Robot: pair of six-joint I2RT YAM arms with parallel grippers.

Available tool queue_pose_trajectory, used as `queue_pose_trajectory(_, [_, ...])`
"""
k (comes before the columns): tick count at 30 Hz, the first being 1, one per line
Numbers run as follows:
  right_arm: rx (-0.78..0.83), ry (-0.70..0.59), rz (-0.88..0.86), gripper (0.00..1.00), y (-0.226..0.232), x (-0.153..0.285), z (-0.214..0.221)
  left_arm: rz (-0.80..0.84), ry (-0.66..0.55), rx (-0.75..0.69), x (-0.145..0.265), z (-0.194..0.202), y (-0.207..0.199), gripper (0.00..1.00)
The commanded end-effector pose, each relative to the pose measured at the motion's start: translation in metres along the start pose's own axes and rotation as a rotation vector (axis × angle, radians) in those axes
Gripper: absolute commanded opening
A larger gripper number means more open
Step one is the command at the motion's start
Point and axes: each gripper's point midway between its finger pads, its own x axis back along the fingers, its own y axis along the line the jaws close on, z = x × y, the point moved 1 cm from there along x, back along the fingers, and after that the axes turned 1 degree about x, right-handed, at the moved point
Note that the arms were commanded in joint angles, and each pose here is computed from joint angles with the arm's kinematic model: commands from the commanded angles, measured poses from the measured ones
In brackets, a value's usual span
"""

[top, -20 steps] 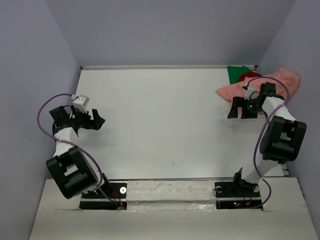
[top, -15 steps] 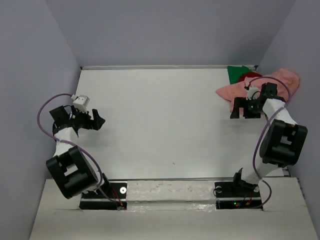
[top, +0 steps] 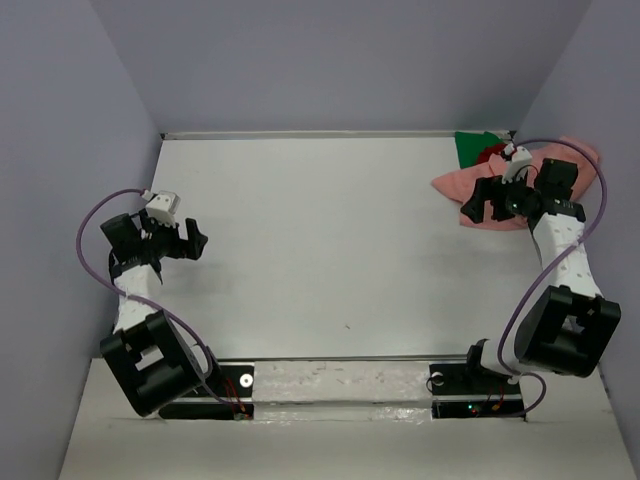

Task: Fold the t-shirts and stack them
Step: Grab crumpled tshirt from the corner of the board with the right arm

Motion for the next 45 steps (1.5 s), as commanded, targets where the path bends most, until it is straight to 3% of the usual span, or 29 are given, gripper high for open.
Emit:
queue_pose_trajectory(1, [-0.015,-0.011,-0.281,1.0,0.044,-0.004,0.011,-0.024,-0.072,-0.067,0.004,-0.017,-0.002,0.99])
queue_pose_trajectory(4, [-0.096,-0.004,-0.443,1.0,0.065,-0.006,0.014,-0.012,-0.082,-0.076,0.005,-0.019,-0.005,0.99])
queue_pose_trajectory(10, [-0.158,0.051,-0.467,1.0,0.056,-0.019,0.013,0.016,-0.081,-0.089,0.002,-0.018,-0.009,0.99])
queue_pose_trajectory(13, [-0.121,-0.023,-0.34,1.0,0.045,-0.015,-0.003,0.02,-0.07,-0.074,-0.004,-0.017,-0.011,0.99])
queue_pose_trajectory(16, [-0.008,-0.181,-0.103,1.0,0.02,-0.005,-0.022,-0.034,-0.041,-0.067,-0.011,-0.015,-0.005,0.99])
queue_pose_trajectory(18, [0.009,-0.229,-0.063,1.0,0.019,0.003,-0.033,-0.021,-0.022,-0.078,-0.02,-0.015,-0.011,0.99])
queue_pose_trajectory(22, [-0.002,-0.175,-0.015,1.0,0.004,-0.001,-0.038,-0.042,-0.001,-0.104,-0.034,-0.02,-0.016,0.99])
queue_pose_trajectory(26, [0.014,-0.133,0.2,1.0,-0.044,-0.01,-0.035,-0.079,0.062,-0.114,-0.049,-0.025,-0.016,0.99])
queue_pose_trajectory(30, [0.062,-0.114,0.352,1.0,-0.078,-0.012,-0.039,-0.003,0.105,-0.163,-0.056,-0.019,-0.025,0.99])
queue_pose_trajectory(37, [0.084,-0.067,0.375,0.96,-0.101,-0.034,-0.034,0.103,0.139,-0.206,-0.079,-0.029,-0.043,0.99])
queue_pose_trajectory(45, [0.068,-0.035,0.386,0.92,-0.12,-0.05,-0.044,0.068,0.092,-0.25,-0.097,-0.053,-0.032,0.99])
